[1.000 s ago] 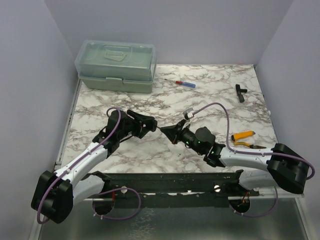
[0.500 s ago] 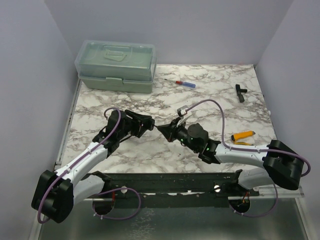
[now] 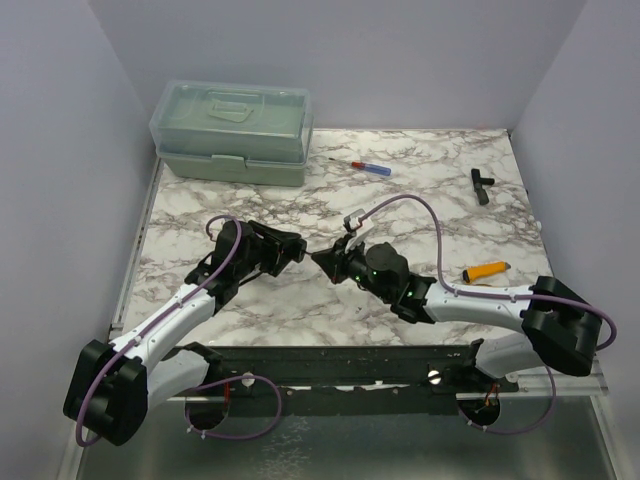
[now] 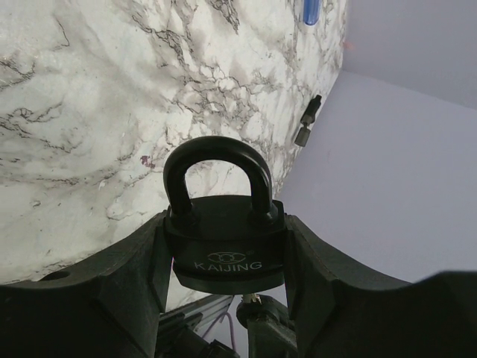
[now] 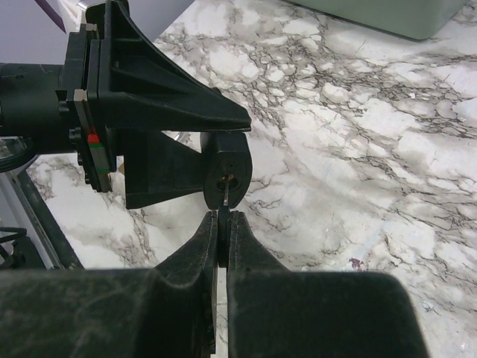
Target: Unlock with the key
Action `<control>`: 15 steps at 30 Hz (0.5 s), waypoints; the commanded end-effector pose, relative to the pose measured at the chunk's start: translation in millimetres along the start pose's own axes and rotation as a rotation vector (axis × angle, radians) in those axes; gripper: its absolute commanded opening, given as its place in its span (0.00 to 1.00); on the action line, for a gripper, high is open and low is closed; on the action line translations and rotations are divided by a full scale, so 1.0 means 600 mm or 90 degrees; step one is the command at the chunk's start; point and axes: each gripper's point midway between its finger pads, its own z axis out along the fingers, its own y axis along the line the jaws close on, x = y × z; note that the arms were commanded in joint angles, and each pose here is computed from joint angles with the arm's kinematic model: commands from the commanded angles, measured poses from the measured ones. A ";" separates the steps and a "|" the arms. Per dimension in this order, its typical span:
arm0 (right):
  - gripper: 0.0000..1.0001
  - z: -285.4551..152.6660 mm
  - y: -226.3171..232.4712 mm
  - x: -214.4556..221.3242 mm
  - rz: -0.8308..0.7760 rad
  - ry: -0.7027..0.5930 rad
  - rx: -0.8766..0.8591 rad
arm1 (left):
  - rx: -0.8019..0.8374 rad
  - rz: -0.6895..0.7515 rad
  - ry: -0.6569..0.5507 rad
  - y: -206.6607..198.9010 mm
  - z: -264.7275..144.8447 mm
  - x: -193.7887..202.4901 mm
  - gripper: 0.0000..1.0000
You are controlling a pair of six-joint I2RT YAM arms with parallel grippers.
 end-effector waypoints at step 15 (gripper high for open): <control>0.01 -0.002 0.012 0.004 -0.012 0.014 -0.013 | 0.144 -0.022 0.183 -0.089 -0.052 0.078 0.00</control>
